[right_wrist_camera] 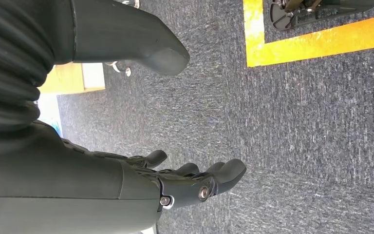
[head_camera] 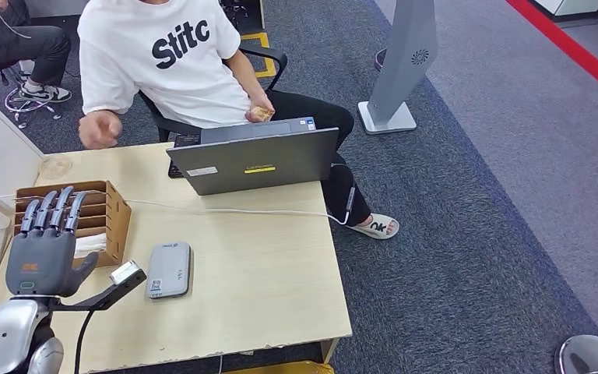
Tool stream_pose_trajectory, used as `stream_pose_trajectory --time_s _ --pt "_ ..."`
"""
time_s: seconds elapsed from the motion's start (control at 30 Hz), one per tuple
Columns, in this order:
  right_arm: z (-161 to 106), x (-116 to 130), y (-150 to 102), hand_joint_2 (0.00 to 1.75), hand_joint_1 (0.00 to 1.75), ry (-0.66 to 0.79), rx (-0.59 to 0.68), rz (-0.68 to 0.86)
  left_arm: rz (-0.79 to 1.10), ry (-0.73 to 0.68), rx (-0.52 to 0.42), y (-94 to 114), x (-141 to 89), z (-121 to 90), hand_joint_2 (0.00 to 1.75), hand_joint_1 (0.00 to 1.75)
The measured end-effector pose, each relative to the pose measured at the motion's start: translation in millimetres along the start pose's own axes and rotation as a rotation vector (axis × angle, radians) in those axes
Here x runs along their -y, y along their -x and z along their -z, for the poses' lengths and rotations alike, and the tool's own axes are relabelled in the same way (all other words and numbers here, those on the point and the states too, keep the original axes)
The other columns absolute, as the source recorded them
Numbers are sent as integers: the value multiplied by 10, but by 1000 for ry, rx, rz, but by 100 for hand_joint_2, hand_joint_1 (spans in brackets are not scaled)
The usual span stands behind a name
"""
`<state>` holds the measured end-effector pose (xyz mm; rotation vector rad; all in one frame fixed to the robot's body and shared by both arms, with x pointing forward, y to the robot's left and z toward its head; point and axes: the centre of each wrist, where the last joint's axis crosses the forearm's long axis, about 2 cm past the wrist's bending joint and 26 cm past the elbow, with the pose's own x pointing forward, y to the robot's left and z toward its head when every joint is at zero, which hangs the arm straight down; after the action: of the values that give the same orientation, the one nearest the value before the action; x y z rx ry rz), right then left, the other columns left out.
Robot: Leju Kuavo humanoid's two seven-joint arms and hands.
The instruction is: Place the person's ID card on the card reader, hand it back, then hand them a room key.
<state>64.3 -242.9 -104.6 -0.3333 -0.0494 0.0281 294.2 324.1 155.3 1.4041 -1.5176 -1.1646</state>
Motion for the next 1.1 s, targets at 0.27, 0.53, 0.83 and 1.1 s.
stream_pose_trajectory --time_s 0.27,0.53,0.83,1.1 --pt "1 0 1 175 0 -5 1 -7 -32 96 -27 70 174 36 175 0" --pt "1 0 0 175 0 -8 1 -7 -30 143 -28 97 283 11 175 0" --pt "1 0 -2 175 0 -7 1 -13 -31 148 -38 128 301 116 175 0" --pt "1 0 -3 175 0 -7 1 -13 -36 163 -44 129 339 122 175 0"
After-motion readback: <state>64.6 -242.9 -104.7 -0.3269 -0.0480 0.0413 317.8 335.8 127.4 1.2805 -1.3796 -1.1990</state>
